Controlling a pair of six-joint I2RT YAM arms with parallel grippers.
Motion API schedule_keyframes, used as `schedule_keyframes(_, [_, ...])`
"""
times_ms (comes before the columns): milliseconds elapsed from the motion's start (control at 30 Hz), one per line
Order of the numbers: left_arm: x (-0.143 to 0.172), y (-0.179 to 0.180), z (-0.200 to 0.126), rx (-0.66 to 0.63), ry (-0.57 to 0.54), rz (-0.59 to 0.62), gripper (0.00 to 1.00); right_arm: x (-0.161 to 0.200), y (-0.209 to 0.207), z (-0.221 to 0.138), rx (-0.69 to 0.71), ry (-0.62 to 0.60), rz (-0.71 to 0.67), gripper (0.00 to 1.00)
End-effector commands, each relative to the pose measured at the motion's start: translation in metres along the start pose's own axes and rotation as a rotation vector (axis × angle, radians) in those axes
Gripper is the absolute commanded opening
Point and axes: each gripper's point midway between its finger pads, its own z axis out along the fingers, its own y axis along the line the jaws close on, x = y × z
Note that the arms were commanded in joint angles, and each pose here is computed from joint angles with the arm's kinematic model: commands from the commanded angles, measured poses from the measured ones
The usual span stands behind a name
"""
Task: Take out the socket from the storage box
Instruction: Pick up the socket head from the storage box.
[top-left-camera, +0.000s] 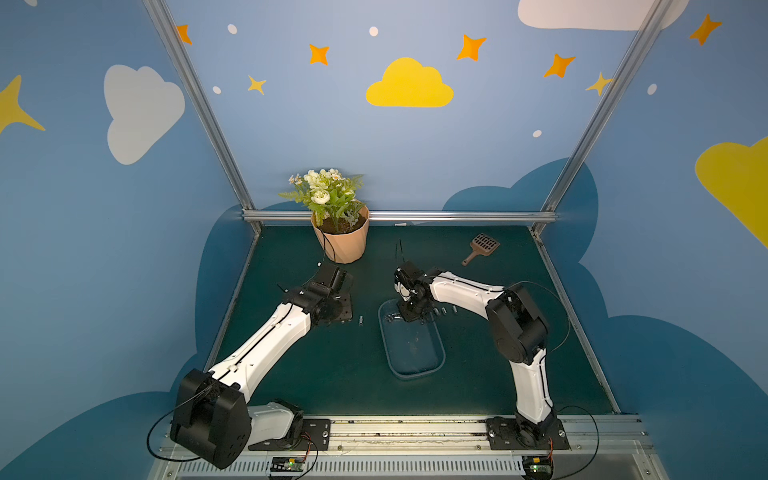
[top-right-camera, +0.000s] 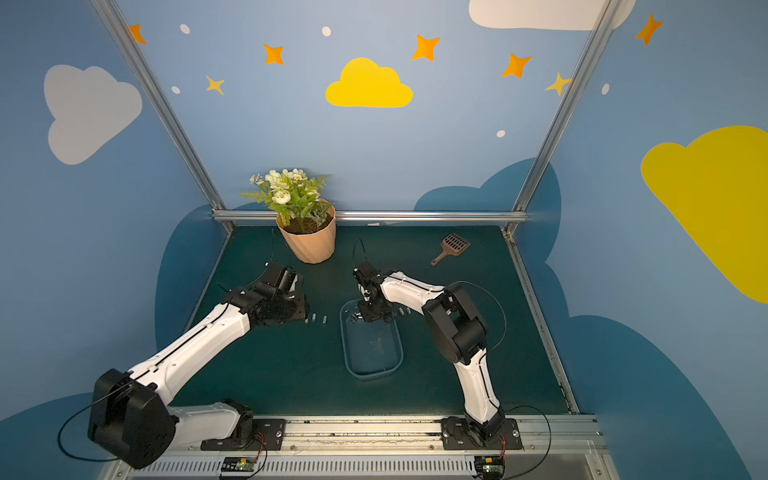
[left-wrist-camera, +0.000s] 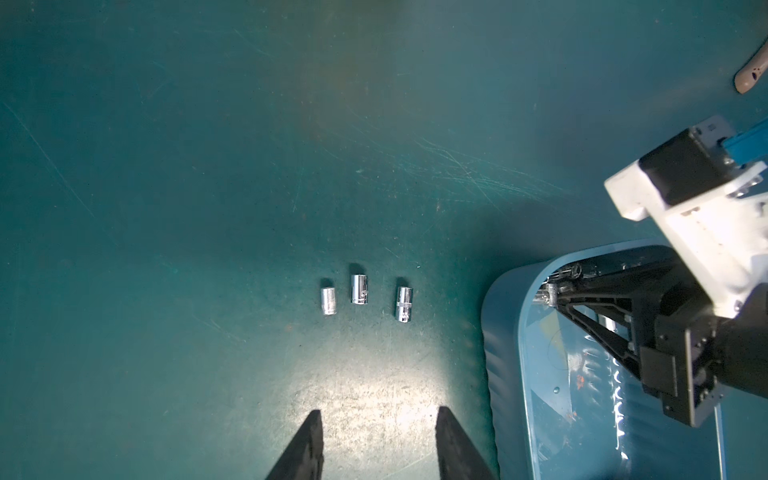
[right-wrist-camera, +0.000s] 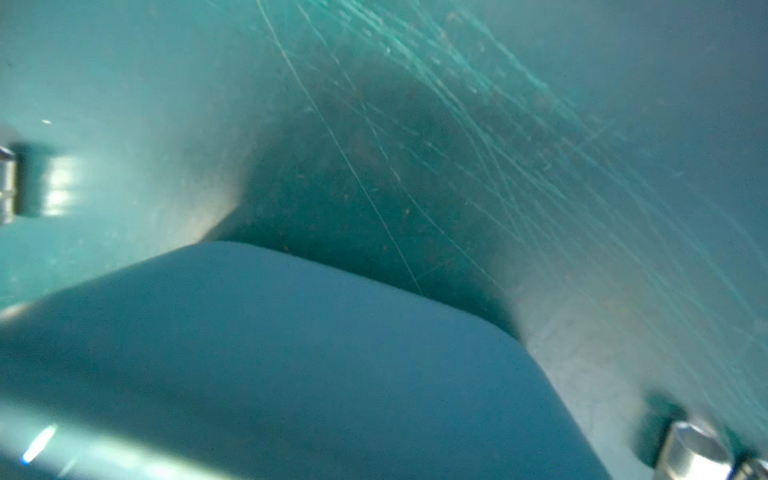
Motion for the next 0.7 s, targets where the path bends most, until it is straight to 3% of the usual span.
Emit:
schedule_keyframes(0, [0.003, 0.0, -0.003, 0.015, -0.004, -0.015, 0.46, -0.005, 0.0, 0.005, 0.012, -0.001, -0.01, 0.22])
schedule_keyframes(367, [0.004, 0.002, -0.004, 0.015, -0.007, -0.018, 0.46, -0.005, 0.001, 0.003, 0.008, -0.006, -0.006, 0.15])
schedule_keyframes(667, [0.003, 0.002, -0.005, 0.013, -0.01, -0.017, 0.46, -0.003, 0.007, -0.028, -0.022, -0.064, -0.002, 0.11])
